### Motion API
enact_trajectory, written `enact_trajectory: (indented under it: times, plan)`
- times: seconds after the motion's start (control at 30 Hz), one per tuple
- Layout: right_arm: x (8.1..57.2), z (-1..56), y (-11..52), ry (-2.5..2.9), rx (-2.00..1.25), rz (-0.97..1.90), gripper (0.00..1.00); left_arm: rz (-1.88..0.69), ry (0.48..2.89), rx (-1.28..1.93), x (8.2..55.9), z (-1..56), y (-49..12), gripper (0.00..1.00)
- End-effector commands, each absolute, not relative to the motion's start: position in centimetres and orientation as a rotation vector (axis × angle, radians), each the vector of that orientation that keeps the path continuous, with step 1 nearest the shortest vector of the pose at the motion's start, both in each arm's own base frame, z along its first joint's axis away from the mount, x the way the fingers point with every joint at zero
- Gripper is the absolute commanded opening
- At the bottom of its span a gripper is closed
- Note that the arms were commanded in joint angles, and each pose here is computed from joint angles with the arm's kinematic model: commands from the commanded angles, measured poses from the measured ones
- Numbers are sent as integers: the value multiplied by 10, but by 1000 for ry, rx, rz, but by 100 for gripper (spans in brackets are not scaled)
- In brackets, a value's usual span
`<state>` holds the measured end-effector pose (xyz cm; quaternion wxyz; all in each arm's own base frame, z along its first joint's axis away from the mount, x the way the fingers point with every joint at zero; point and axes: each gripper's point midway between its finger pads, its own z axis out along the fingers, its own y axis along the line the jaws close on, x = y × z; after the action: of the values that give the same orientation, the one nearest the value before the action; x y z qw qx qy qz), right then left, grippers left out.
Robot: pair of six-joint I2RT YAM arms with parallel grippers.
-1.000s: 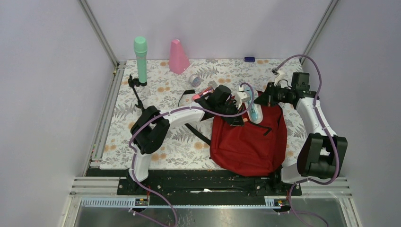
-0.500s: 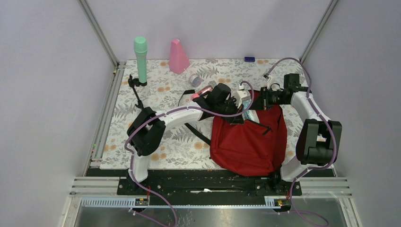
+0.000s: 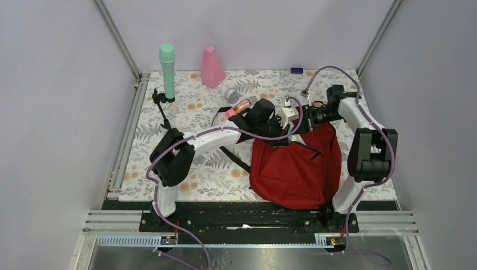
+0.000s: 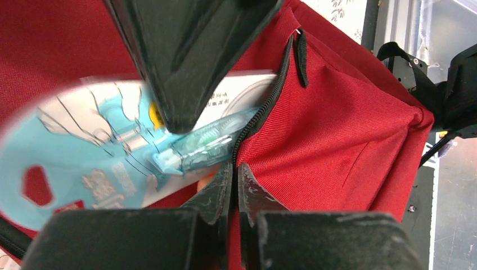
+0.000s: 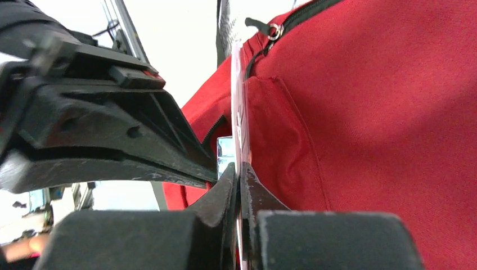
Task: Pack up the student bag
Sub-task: Place the stationery in the student bag.
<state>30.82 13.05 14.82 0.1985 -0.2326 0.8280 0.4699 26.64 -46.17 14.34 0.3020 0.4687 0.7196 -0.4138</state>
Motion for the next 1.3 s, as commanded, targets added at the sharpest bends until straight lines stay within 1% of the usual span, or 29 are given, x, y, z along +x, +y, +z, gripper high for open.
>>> enact_trajectory:
  times: [0.0, 0.13, 0.4, 0.53, 0.67, 0.73, 0.77, 0.83, 0.87, 0.9, 0.93, 0.97, 1.07, 1.1, 1.17, 1.27]
  plan:
    - [264, 142, 148, 2482, -738, 1452, 0, -992, 1736, 1186, 296, 204, -463, 0]
    - [254, 129, 148, 2573, -750, 1369, 0, -976, 1731, 1165, 300, 206, -461, 0]
    - [233, 137, 133, 2680, -756, 1220, 0, -926, 1743, 1156, 307, 201, -458, 0]
    - [223, 146, 134, 2658, -775, 1230, 0, -889, 1738, 1149, 313, 201, -456, 0]
    - [221, 135, 139, 2701, -767, 1291, 0, -886, 1718, 1140, 313, 203, -454, 0]
    - [220, 122, 137, 2770, -758, 1281, 4, -894, 1713, 1129, 312, 205, -453, 1]
    - [221, 119, 137, 2790, -753, 1280, 9, -899, 1713, 1124, 311, 205, -452, 3]
    - [225, 116, 135, 2802, -750, 1234, 20, -907, 1708, 1107, 309, 209, -451, 10]
    - [229, 117, 134, 2792, -750, 1193, 23, -907, 1709, 1099, 309, 211, -449, 13]
    - [234, 120, 132, 2784, -745, 1140, 29, -909, 1710, 1094, 307, 213, -448, 16]
    - [240, 122, 129, 2768, -741, 1083, 32, -910, 1711, 1087, 306, 214, -447, 21]
    - [246, 125, 128, 2748, -739, 1038, 38, -910, 1713, 1077, 305, 216, -444, 27]
    - [260, 136, 129, 2672, -726, 972, 49, -917, 1711, 1023, 304, 225, -439, 46]
    - [262, 140, 129, 2655, -721, 964, 53, -917, 1717, 1005, 302, 228, -436, 55]
    - [265, 143, 130, 2640, -715, 960, 60, -907, 1727, 958, 303, 234, -429, 69]
    - [271, 144, 128, 2648, -693, 926, 71, -893, 1747, 884, 300, 239, -414, 79]
